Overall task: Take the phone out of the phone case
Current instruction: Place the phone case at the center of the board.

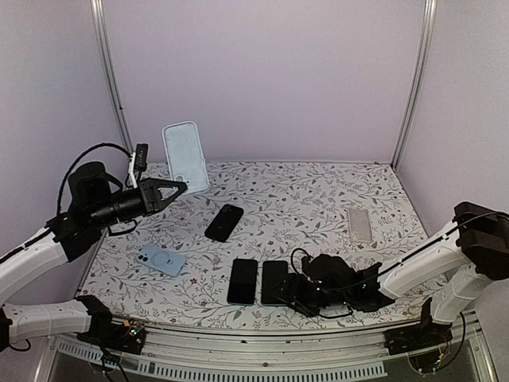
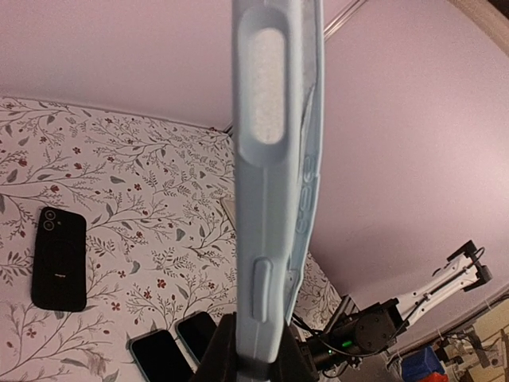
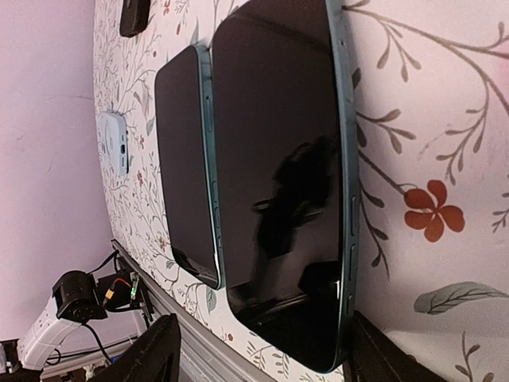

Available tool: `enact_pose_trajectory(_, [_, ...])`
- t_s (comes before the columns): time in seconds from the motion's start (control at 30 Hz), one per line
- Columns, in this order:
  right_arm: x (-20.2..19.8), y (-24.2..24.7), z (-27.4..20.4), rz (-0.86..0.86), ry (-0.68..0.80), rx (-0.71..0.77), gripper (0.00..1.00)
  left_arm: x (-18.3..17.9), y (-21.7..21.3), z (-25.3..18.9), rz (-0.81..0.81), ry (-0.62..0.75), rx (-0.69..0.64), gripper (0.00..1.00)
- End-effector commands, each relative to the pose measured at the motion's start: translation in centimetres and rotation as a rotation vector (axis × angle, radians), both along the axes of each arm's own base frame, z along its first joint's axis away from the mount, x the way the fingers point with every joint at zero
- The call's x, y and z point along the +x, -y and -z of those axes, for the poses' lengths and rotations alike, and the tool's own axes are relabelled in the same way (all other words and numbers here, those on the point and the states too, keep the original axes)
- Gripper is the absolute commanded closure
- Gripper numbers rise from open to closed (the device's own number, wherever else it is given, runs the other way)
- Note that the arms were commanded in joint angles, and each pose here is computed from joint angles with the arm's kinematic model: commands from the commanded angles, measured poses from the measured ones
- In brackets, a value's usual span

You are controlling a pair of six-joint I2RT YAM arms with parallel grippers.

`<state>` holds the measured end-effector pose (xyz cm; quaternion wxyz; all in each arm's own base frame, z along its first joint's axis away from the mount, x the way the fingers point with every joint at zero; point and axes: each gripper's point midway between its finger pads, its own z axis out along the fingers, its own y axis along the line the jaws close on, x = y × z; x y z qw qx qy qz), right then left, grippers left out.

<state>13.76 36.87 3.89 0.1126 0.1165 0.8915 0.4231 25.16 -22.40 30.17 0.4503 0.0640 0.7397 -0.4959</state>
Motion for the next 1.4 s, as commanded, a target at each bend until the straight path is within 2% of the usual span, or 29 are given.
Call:
enact_pose_trajectory(0.0, [0.0,0.5,-0.3,-0.001,0.024,-0.06,0.27,-0.2,-0.4,-0.8,-0.002,0.037,-0.008,1.0])
enact_pose_trajectory(0.4, [-0.6,1.4,-0.7,-0.014,0.045,-0.149,0.18,-0.5,-0.1,-0.7,0.019,0.019,-0.023,1.0])
enact_pose_trajectory(0.8, [1.7,4.8,-4.8,0.035,0.189,-0.2,0.04,0.3,2.6,1.1,0.109,-0.052,-0.035,1.0])
enact_pose_trajectory(1.2, [8.1,9.2,-10.9,0.081,0.388,-0.168,0.08,2.9,9.6,4.3,0.209,-0.172,-0.013,1.0])
enact_pose_trajectory(1.37, [10.8,11.0,-13.1,0.096,0.458,-0.233,0.11,4.4,12.8,6.3,0.222,-0.246,-0.018,1.0])
